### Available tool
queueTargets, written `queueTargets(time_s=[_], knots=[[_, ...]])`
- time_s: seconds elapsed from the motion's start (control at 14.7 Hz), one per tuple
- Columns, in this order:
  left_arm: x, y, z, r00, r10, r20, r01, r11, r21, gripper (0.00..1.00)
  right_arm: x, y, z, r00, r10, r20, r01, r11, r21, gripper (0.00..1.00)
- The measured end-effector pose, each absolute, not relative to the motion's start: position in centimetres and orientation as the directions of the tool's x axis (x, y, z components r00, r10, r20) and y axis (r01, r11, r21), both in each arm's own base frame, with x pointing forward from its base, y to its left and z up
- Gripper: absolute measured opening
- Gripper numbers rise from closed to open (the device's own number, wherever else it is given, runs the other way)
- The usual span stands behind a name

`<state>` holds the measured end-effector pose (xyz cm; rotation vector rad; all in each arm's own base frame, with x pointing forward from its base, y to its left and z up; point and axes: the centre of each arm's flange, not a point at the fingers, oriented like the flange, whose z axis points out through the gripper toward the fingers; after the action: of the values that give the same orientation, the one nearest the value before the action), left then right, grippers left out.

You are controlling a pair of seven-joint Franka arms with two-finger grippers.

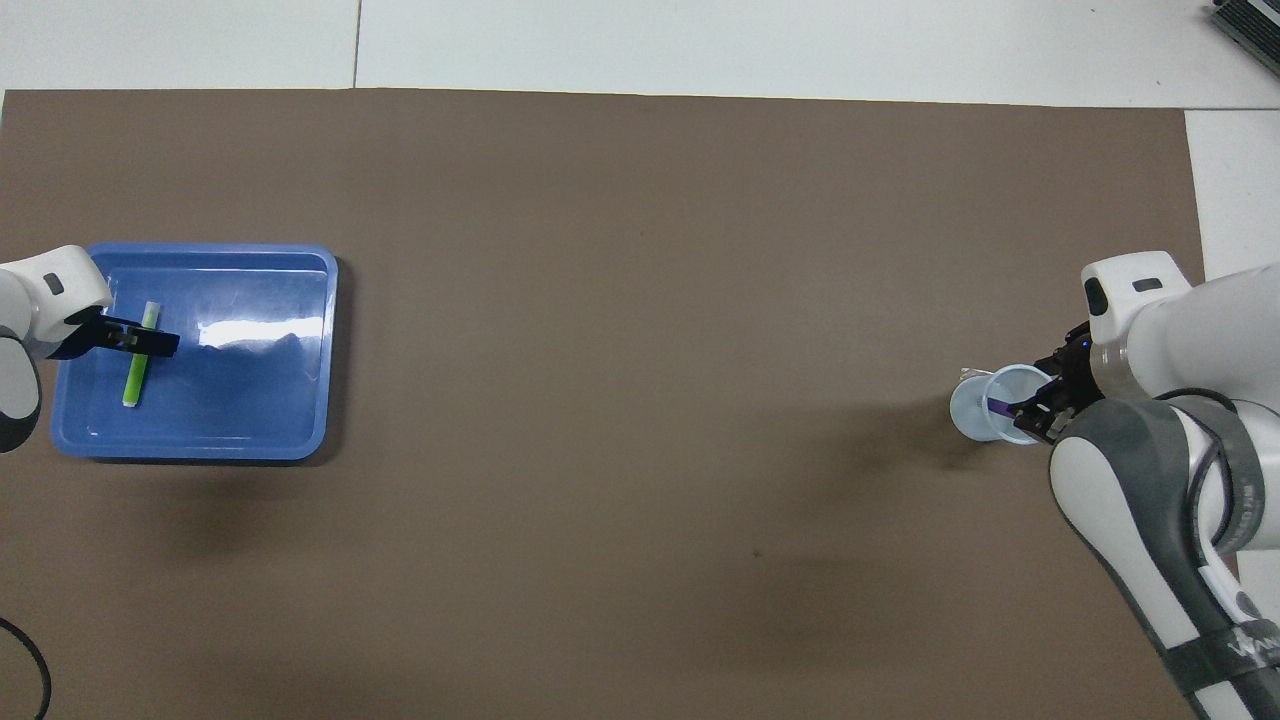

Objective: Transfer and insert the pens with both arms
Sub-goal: 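Move the right gripper back toward the left gripper while the left grasps the green pen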

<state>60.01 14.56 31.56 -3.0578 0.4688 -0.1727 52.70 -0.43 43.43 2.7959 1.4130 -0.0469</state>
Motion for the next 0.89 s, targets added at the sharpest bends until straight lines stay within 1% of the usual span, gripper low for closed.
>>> queueTargets(time_s=[0.14, 0.2, 0.27, 0.34, 0.41, 0.48, 0.68, 0.82, 0.89], knots=[[60.3, 14.6, 30.8, 0.948, -0.301, 0.104, -0.297, -0.953, -0.056, 0.99, 53.0, 1.2, 44.8, 0.597, 0.803, 0.007, 0.802, -0.596, -0.045, 0.6], [60.4, 14.6, 30.3, 0.948, -0.301, 0.105, -0.297, -0.953, -0.055, 1.0, 53.1, 2.2, 45.7, 0.592, 0.806, 0.02, 0.805, -0.59, -0.053, 0.6], [60.4, 14.6, 29.8, 0.948, -0.301, 0.106, -0.297, -0.953, -0.054, 1.0, 53.2, 3.1, 46.5, 0.591, 0.806, 0.025, 0.806, -0.589, -0.059, 0.66], [60.5, 14.6, 29.4, 0.948, -0.301, 0.108, -0.297, -0.953, -0.053, 0.93, 53.2, 4.1, 47.1, 0.604, 0.796, 0.038, 0.796, -0.601, -0.073, 0.67], [60.6, 14.6, 29.1, 0.947, -0.301, 0.11, -0.296, -0.954, -0.054, 0.9, 53.2, 5.5, 47.6, 0.635, 0.77, 0.061, 0.771, -0.628, -0.099, 0.7], [60.7, 14.7, 29.2, 0.947, -0.301, 0.115, -0.296, -0.954, -0.056, 0.89, 53.1, 7.2, 47.8, 0.678, 0.73, 0.079, 0.734, -0.667, -0.129, 0.7], [60.9, 14.5, 29.4, 0.944, -0.303, 0.128, -0.298, -0.953, -0.062, 0.55, 52.2, 12.7, 48.0, 0.82, 0.567, 0.078, 0.569, -0.793, -0.218, 0.7], [61.0, 14.9, 29.6, 0.944, -0.299, 0.137, -0.292, -0.954, -0.069, 0.3, 51.6, 15.5, 48.3, 0.891, 0.449, 0.07, 0.45, -0.85, -0.275, 0.7], [61.0, 15.0, 29.7, 0.944, -0.298, 0.139, -0.291, -0.954, -0.071, 0.21, 51.5, 16.6, 48.4, 0.916, 0.395, 0.065, 0.396, -0.869, -0.297, 0.7]])
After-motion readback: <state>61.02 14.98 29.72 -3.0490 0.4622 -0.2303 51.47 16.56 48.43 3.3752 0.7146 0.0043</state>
